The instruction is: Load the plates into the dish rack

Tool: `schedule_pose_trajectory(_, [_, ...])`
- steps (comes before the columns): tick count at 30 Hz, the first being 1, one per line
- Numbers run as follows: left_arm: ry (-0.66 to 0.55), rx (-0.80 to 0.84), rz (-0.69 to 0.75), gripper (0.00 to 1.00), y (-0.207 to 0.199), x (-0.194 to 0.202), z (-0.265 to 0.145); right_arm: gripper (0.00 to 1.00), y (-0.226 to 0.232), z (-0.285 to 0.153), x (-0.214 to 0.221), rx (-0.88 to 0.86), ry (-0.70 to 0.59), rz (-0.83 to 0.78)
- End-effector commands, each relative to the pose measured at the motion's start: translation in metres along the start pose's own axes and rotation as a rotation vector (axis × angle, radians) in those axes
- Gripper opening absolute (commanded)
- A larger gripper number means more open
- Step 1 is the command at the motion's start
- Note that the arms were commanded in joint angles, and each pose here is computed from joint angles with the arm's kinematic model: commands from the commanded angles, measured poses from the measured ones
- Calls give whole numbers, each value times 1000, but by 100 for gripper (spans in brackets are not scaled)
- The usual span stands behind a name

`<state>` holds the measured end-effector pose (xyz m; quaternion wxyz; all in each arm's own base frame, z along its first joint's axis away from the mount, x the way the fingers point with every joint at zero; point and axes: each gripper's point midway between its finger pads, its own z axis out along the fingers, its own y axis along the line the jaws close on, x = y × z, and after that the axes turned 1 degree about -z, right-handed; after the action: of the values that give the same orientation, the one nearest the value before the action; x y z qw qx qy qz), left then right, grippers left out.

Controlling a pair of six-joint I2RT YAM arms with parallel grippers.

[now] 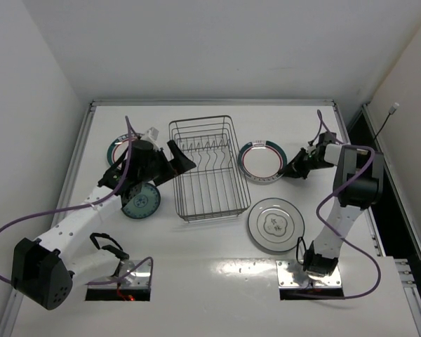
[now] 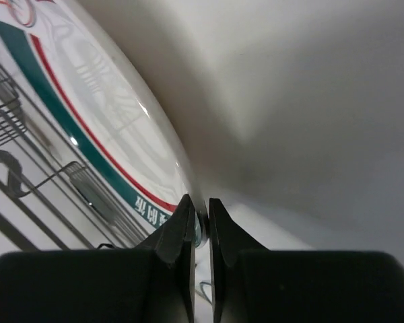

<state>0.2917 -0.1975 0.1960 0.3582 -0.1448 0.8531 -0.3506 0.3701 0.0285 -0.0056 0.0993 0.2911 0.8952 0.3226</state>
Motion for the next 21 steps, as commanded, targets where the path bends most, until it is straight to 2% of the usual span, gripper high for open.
schedule_pose_trajectory(1, [-12, -121, -147, 100, 19, 2, -12, 0, 14, -11, -14, 9, -54, -39])
schedule_pose_trajectory(3, [-29, -166, -197, 100, 25, 5, -20, 0, 16, -26, -13, 75, -84, -44])
schedule_pose_trajectory(5, [-32, -197, -236, 100, 22, 10, -37, 0, 42, -59, -27, 94, -187, -104])
schedule_pose_trajectory(8, [-111, -261, -242, 100, 20, -6, -61, 0, 61, -111, -45, 208, -339, -139])
schedule_pose_trajectory(9, [-144, -295, -231, 100, 22, -12, -68, 0, 69, -143, -53, 253, -456, -162])
schedule_pose_trajectory(10, [-161, -314, -228, 100, 21, -18, -75, 0, 79, -157, -49, 281, -494, -185])
schedule_pose_trajectory(12, [-193, -341, -180, 100, 9, -38, -97, 0, 98, -199, -58, 359, -651, -218])
schedule_pose_trajectory(14, [-224, -372, -117, 100, -3, -60, -105, 0, 126, -226, -43, 379, -726, -304])
schedule_pose_trajectory(15, [-199, -417, -55, 100, 3, -57, -107, 0, 128, -236, -41, 417, -770, -310])
schedule_pose_trajectory(18, [-169, -510, 10, 100, 20, -55, -98, 0, 148, -249, -21, 404, -811, -395])
schedule_pose_trajectory(21, [-153, -582, 61, 100, 37, -54, -83, 0, 167, -240, -6, 407, -774, -478])
